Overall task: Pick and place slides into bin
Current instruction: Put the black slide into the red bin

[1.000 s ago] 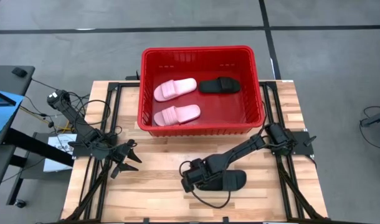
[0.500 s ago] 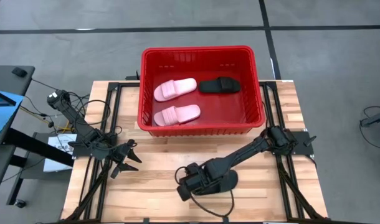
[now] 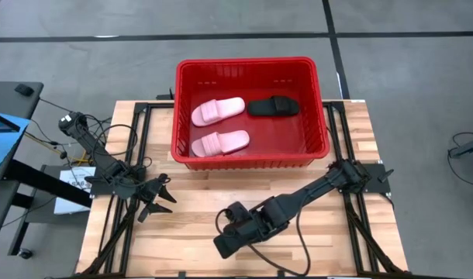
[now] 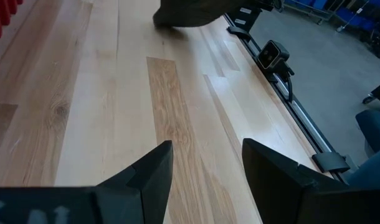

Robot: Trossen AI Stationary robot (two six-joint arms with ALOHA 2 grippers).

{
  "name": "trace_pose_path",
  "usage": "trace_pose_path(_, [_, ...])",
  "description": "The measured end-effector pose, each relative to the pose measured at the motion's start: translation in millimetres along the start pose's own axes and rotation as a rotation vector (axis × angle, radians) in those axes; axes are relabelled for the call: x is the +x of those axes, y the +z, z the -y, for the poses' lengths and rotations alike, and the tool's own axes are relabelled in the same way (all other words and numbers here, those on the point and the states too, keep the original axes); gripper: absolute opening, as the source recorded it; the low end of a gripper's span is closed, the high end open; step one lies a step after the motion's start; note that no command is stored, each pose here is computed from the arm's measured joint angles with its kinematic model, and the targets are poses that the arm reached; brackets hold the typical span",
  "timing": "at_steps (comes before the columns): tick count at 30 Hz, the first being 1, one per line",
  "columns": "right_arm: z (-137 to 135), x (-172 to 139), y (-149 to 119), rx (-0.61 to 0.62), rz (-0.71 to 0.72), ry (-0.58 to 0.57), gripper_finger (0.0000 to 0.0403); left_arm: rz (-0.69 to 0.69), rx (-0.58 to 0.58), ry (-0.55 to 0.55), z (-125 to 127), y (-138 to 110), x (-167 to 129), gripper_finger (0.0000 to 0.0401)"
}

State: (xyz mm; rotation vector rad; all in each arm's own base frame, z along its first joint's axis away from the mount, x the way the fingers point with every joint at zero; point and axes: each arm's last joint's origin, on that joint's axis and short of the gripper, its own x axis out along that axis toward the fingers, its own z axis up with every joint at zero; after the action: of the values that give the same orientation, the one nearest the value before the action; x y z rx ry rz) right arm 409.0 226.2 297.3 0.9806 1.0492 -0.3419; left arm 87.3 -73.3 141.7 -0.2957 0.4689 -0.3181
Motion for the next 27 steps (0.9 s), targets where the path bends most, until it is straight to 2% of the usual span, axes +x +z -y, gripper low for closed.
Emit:
trace_pose_path(15, [-30, -69, 13, -0.176, 0.111, 0.240, 0.0000, 0.000, 0.000, 0.000, 0, 0, 0, 0.0183])
trace_pose_path(27, [-24, -161, 21, -0.332, 0.275, 0.406, 0.0000, 0.002, 0.000, 0.002, 0, 0, 0, 0.0183])
